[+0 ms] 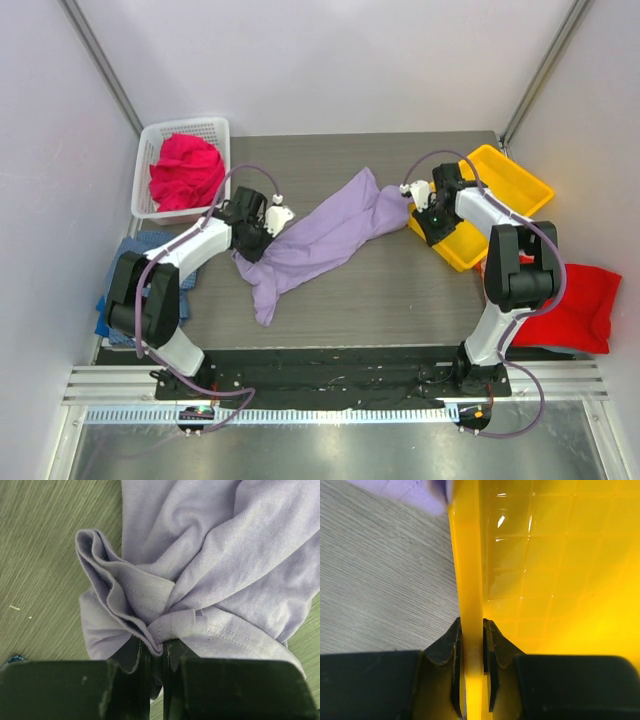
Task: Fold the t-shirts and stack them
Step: Move the tshirt to the center of the board
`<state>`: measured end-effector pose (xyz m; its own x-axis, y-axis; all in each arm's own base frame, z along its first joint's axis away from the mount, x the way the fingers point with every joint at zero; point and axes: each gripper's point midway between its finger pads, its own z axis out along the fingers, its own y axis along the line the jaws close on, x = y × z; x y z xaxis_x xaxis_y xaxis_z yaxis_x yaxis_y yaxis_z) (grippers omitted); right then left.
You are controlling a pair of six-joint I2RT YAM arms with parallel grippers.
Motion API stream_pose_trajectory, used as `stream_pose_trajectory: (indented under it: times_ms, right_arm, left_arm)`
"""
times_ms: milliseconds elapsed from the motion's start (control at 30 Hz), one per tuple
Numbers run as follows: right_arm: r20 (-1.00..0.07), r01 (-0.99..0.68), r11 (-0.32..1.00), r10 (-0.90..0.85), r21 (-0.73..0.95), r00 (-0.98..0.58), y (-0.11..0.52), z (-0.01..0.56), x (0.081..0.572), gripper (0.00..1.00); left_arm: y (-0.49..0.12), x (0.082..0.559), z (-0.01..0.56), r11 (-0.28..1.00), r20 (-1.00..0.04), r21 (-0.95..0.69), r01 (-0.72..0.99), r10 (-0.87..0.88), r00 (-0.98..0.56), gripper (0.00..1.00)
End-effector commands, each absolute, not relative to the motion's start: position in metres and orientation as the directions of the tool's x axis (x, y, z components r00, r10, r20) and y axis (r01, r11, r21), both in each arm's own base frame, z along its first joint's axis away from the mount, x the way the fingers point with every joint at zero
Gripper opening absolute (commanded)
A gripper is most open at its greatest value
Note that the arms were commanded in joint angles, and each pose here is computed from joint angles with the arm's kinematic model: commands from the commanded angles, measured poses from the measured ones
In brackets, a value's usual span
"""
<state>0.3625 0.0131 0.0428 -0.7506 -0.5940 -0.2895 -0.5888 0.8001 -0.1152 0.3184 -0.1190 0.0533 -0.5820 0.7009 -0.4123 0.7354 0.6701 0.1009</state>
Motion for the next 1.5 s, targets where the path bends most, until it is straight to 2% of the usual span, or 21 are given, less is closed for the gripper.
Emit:
stream_pose_trajectory:
  times_ms: [0,167,333,433,533,800,1033,1233,1267,1367,1400,1467]
  right_arm:
    - [-0.116,-0.458,0.795,-0.539,-0.398,-0.834,-0.101,0.045,0.372,0.01]
    - [-0.027,-0.582,0.687,-0.656,-0.434,-0.754,-0.117,0.048,0.373,0.01]
    - [-0.016,-0.630,0.568,-0.749,-0.529,-0.662,-0.127,0.066,0.401,0.01]
    - [0.046,-0.668,0.447,-0.811,-0.595,-0.584,-0.137,0.074,0.416,0.01]
    - [0.154,-0.711,0.339,-0.833,-0.616,-0.531,-0.151,0.073,0.421,0.01]
    - [0.299,-0.720,0.227,-0.797,-0.656,-0.524,-0.204,0.088,0.434,0.01]
    - [0.371,-0.718,0.205,-0.744,-0.666,-0.556,-0.247,0.101,0.424,0.01]
    - [0.385,-0.694,0.217,-0.702,-0.686,-0.600,-0.272,0.115,0.412,0.01]
    - [0.375,-0.681,0.221,-0.698,-0.698,-0.610,-0.272,0.120,0.412,0.02]
    - [0.355,-0.670,0.224,-0.708,-0.707,-0.611,-0.270,0.125,0.409,0.29]
    - [0.348,-0.660,0.220,-0.708,-0.718,-0.614,-0.269,0.131,0.408,0.41]
    - [0.337,-0.652,0.220,-0.712,-0.726,-0.615,-0.269,0.136,0.408,0.47]
  left_arm:
    - [-0.110,0.318,0.071,0.662,-0.416,0.151,0.734,0.716,-0.560,0.00]
    - [-0.108,0.322,0.077,0.644,-0.409,0.172,0.745,0.735,-0.541,0.00]
    - [-0.111,0.331,0.080,0.642,-0.422,0.188,0.744,0.736,-0.529,0.00]
    - [-0.112,0.333,0.080,0.642,-0.416,0.182,0.745,0.737,-0.533,0.00]
    - [-0.111,0.336,0.082,0.644,-0.408,0.188,0.742,0.738,-0.537,0.00]
    - [-0.106,0.341,0.090,0.643,-0.399,0.223,0.733,0.746,-0.533,0.00]
    - [-0.105,0.342,0.092,0.635,-0.397,0.234,0.736,0.754,-0.524,0.00]
    - [-0.105,0.343,0.094,0.635,-0.410,0.246,0.733,0.753,-0.515,0.00]
    - [-0.105,0.345,0.095,0.635,-0.415,0.249,0.731,0.752,-0.512,0.00]
    - [-0.107,0.347,0.096,0.635,-0.421,0.253,0.730,0.752,-0.507,0.00]
    - [-0.106,0.347,0.096,0.636,-0.421,0.253,0.729,0.751,-0.509,0.00]
    - [-0.107,0.348,0.097,0.634,-0.424,0.256,0.730,0.752,-0.504,0.00]
